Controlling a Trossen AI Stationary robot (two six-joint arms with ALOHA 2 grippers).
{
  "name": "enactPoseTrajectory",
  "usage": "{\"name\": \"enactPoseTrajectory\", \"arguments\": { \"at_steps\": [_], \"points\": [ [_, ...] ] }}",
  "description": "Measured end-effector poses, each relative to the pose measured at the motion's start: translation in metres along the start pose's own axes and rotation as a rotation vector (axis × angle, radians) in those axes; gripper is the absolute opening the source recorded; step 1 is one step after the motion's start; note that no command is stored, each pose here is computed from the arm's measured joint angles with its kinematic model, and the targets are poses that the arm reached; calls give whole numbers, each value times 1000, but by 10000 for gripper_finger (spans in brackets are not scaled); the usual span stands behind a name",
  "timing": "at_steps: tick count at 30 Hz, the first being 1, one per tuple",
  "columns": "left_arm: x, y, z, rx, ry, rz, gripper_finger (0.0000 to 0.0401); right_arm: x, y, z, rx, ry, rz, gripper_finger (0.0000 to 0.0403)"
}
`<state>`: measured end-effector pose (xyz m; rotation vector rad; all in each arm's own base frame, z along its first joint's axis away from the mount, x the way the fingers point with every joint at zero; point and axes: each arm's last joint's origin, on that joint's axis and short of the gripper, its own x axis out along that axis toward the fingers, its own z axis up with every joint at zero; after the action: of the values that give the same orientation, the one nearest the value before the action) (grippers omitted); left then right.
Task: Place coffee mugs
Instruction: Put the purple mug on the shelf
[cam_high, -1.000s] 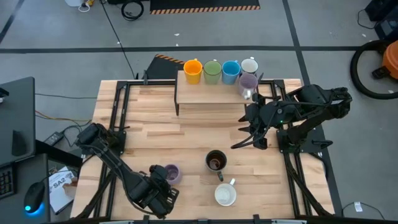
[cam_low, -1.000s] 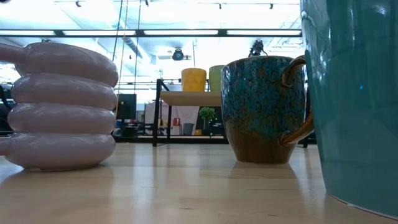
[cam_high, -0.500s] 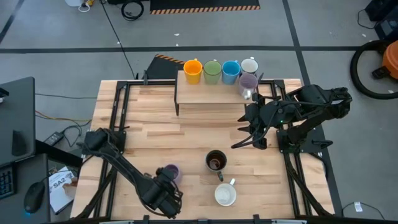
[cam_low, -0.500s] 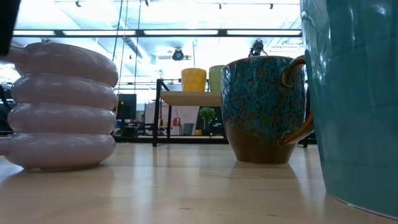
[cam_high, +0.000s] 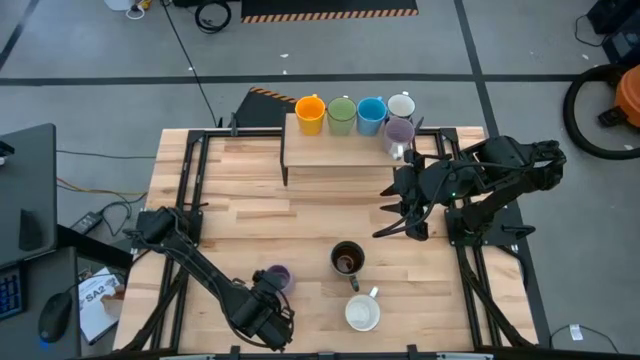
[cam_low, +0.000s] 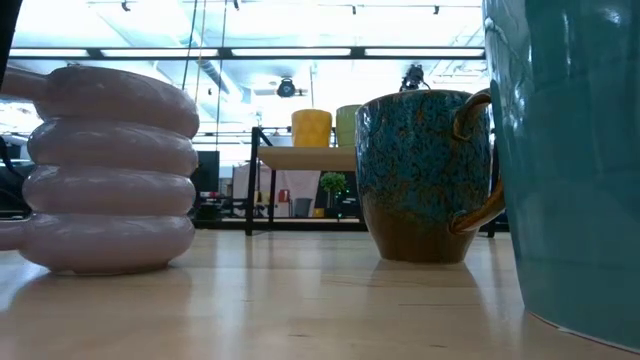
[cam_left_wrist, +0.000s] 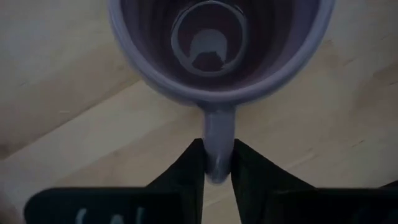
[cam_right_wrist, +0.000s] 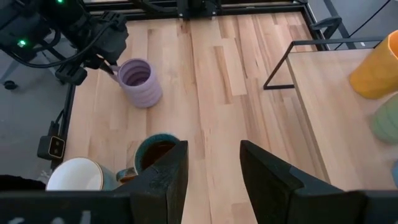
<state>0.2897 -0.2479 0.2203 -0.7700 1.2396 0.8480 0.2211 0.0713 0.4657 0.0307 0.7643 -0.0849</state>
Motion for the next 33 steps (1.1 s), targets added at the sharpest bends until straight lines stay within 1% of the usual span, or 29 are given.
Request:
{"name": "enactPoseTrajectory", "arguments": {
  "at_steps": [5,8,12,15,20,23,26,29,33],
  "points": [
    [-1,0,2,-9,-8,-5,61,0,0,0,0,0,0,151],
    [-10,2,8,-23,-3,-27,61,0,0,0,-1,1,0,151],
    [-26,8,24,-50,-14,-64,61,0,0,0,-9,0,0,151],
    [-39,13,41,-53,-19,-91,61,0,0,0,-17,1,1,151],
    [-49,19,69,-53,-65,-109,61,0,0,0,-19,1,1,151],
    [-49,19,76,-14,-39,-107,61,0,0,0,-16,2,0,151],
    [-46,18,76,13,-19,-96,61,0,0,-1,-11,6,-1,151],
    [-48,19,81,7,-93,-98,61,0,0,-1,-12,6,1,151],
    [-49,23,94,-6,-170,-72,61,0,0,-1,-12,6,1,151]
  ]
}}
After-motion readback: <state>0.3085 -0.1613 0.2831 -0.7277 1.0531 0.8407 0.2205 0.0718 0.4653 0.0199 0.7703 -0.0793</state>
